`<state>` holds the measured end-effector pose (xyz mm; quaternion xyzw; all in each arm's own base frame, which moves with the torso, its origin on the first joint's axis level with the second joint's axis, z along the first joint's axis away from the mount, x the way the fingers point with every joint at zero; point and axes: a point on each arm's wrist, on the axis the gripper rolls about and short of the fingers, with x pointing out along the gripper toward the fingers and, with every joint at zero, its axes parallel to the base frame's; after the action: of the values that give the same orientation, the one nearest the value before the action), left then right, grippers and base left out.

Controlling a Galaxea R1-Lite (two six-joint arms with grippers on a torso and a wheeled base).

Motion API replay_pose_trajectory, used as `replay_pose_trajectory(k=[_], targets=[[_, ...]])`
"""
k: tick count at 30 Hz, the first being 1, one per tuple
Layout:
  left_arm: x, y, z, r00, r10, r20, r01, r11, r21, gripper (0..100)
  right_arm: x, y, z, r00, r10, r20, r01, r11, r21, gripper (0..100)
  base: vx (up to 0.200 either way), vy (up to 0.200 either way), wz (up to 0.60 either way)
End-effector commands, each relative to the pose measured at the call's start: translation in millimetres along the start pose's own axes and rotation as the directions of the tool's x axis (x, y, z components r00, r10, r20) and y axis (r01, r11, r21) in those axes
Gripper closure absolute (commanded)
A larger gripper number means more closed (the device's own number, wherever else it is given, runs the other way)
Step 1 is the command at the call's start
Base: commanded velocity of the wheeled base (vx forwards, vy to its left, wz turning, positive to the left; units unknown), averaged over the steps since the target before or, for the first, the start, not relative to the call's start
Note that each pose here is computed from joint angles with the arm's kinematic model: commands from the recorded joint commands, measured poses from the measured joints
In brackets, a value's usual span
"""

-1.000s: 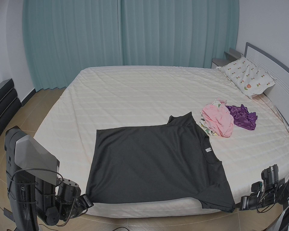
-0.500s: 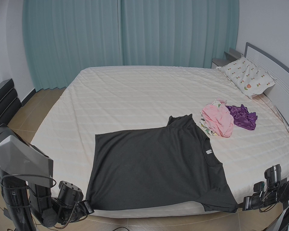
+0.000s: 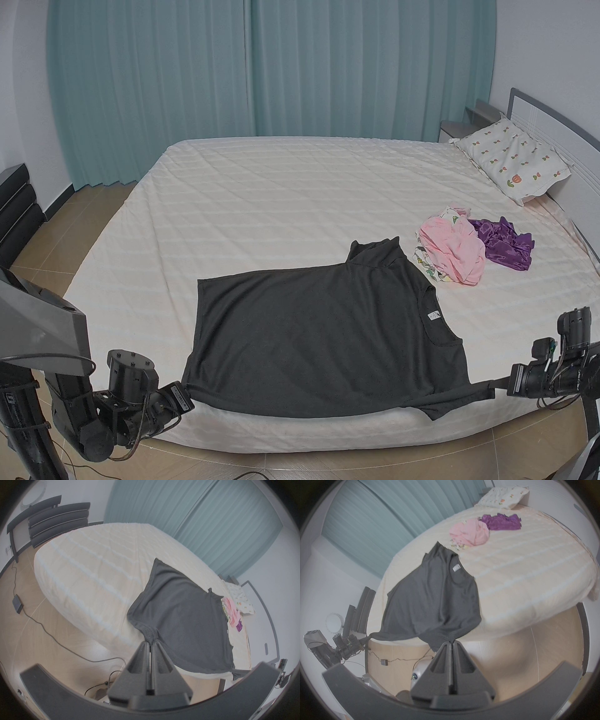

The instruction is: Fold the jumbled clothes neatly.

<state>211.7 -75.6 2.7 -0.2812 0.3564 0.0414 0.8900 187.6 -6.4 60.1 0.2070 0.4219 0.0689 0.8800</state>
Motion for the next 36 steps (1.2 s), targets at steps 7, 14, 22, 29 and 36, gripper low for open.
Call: replay_pose_trajectory(k=[7,14,22,29,36], targets=[[-1,-32,47,0.999,-0.044,-0.004,0.044,0.999,-0.032,100,6,13,47,0.990,0.052,0.127,-0.046,0.998,-0.051,100,0.000,0.000,0.00],[2,-35,57,0.997,0.028,-0.078,-0.031,0.999,-0.035,100,9,21,60,0.985,0.077,0.153,-0.066,0.995,-0.080,100,0.000,0.000,0.00],[-8,-31,66,0.999,0.022,-0.040,-0.025,0.998,-0.066,100,14,26,65,0.981,0.108,0.158,-0.092,0.990,-0.103,100,0.000,0.000,0.00],[-19,-28,70,0.999,0.021,-0.029,-0.023,0.997,-0.074,100,14,26,65,0.981,0.112,0.157,-0.097,0.990,-0.104,100,0.000,0.000,0.00],[0,-26,67,0.997,0.038,-0.071,-0.043,0.996,-0.076,100,14,27,71,0.978,0.125,0.168,-0.108,0.988,-0.109,100,0.000,0.000,0.00]])
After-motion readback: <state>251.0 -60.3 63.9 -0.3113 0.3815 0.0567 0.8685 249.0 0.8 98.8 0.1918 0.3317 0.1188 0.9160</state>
